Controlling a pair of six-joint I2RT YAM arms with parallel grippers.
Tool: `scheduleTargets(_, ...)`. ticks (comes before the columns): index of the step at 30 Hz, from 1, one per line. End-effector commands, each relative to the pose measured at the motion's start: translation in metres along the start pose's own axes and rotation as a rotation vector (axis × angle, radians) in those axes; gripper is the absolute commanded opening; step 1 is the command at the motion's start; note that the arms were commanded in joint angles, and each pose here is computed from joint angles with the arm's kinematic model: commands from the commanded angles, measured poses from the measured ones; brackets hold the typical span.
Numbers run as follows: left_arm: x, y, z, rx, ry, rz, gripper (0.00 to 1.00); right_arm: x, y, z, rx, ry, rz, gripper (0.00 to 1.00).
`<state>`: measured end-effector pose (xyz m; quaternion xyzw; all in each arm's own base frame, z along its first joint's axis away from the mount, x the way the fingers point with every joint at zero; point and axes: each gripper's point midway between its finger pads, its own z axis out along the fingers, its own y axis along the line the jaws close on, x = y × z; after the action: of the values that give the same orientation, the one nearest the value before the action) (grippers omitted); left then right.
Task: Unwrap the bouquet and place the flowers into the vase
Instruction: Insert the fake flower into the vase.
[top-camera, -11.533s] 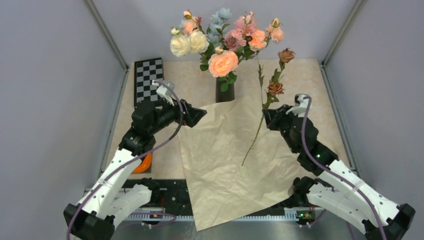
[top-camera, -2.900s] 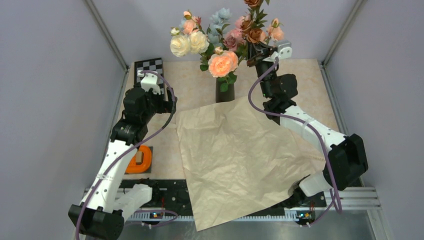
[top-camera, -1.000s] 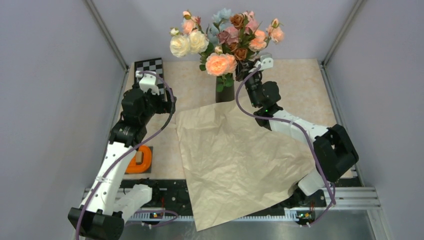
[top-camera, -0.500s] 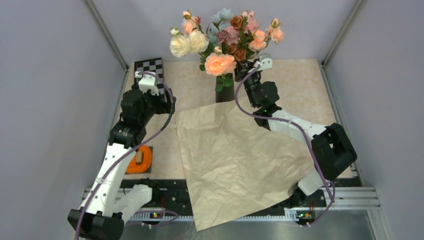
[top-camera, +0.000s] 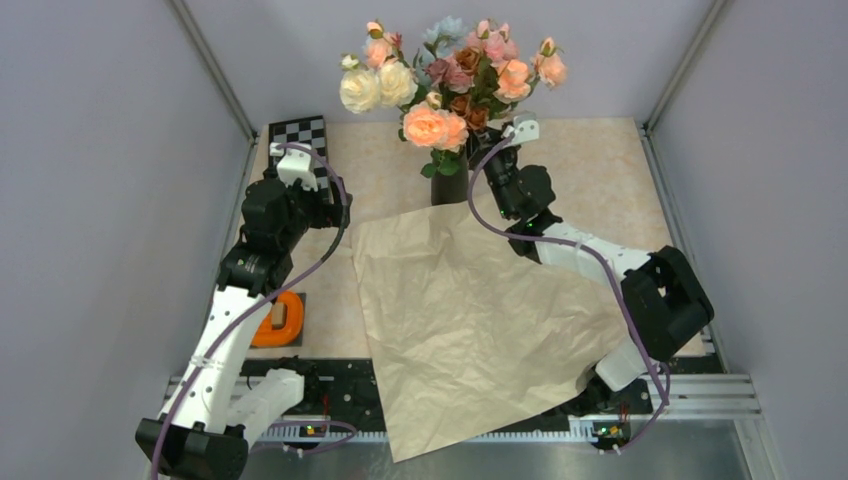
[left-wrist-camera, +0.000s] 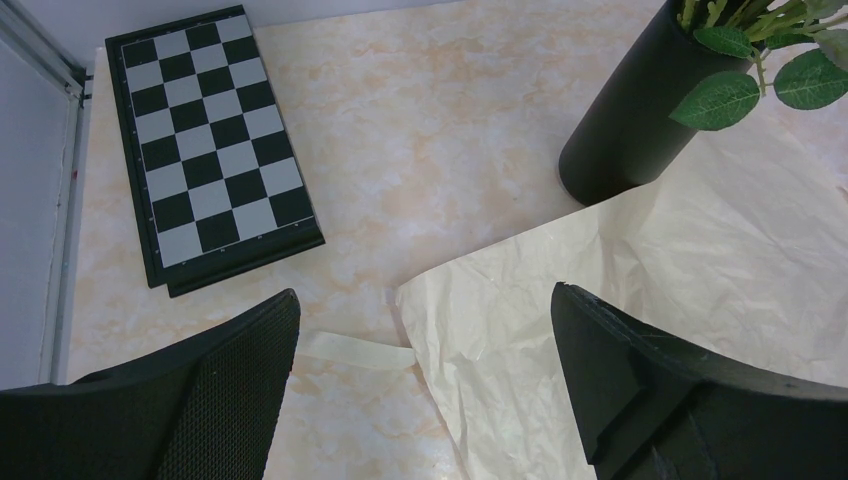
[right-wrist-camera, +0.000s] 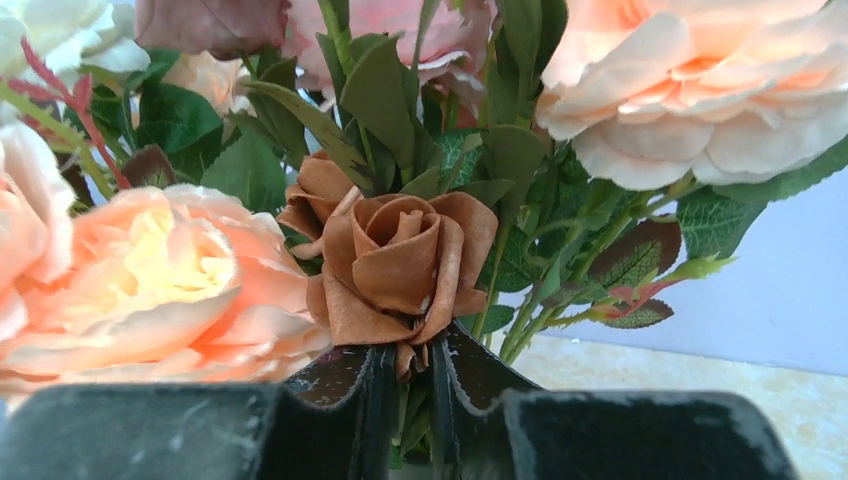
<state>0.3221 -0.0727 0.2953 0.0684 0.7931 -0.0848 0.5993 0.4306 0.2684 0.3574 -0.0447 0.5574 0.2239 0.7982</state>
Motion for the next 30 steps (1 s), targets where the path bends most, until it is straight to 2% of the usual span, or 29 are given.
scheduleTargets(1, -0.016, -0.001, -0.004, 0.009, -0.069, 0.005, 0.99, 0.003, 0.01, -0.008, -0.031, 0.029, 0.01, 0.16)
scheduleTargets(15, -0.016, -0.001, -0.005, 0.011, -0.069, 0.004, 0.99, 0.005, 0.009, -0.018, -0.031, 0.053, 0.01, 0.28)
scheduleTargets(22, -0.016, -0.002, -0.005, 0.012, -0.068, 0.0, 0.99, 0.006, 0.01, -0.023, -0.037, 0.07, 0.001, 0.42)
scheduleTargets(30, -0.013, 0.001, -0.002, -0.005, -0.06, -0.007, 0.99, 0.012, 0.006, -0.039, -0.035, 0.106, -0.017, 0.53)
